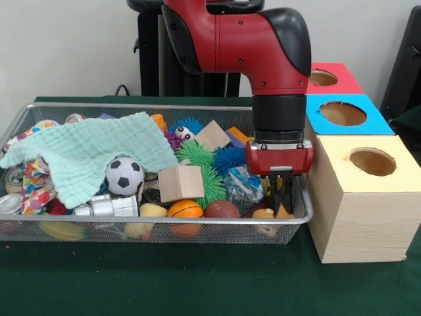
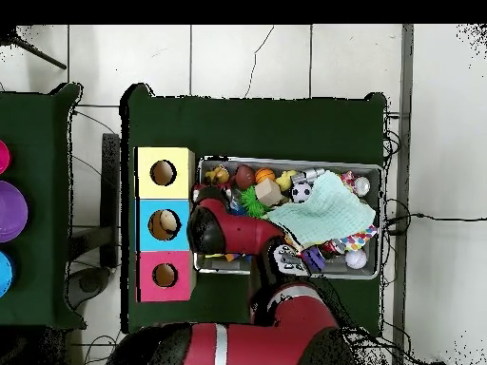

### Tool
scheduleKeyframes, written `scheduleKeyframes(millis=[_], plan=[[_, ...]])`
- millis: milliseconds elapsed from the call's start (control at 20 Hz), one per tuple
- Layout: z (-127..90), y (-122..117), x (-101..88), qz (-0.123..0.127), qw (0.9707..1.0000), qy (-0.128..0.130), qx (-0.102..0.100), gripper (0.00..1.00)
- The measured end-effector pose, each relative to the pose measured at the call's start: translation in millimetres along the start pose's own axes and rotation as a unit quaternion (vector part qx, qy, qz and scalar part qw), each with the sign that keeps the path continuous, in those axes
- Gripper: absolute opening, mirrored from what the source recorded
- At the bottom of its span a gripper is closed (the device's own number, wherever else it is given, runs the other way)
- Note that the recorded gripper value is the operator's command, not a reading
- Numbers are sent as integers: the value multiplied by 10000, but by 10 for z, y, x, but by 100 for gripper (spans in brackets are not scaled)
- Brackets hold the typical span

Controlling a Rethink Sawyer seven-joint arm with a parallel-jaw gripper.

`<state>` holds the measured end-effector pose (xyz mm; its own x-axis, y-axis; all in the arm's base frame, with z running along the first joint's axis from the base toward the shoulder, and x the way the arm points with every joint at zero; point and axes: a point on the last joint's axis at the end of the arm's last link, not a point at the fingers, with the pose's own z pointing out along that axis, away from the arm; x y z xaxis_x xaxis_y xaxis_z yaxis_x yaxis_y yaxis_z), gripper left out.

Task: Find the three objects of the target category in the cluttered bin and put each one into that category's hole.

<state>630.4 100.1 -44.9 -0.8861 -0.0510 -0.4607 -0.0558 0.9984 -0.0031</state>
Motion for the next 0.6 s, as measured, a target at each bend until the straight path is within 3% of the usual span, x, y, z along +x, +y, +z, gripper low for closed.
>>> scheduleKeyframes(millis=[300,600], plan=[[-37,35,-1,-102,9999,-1,85,0],[-191,96,-119,-260,9994,-64,201,0]])
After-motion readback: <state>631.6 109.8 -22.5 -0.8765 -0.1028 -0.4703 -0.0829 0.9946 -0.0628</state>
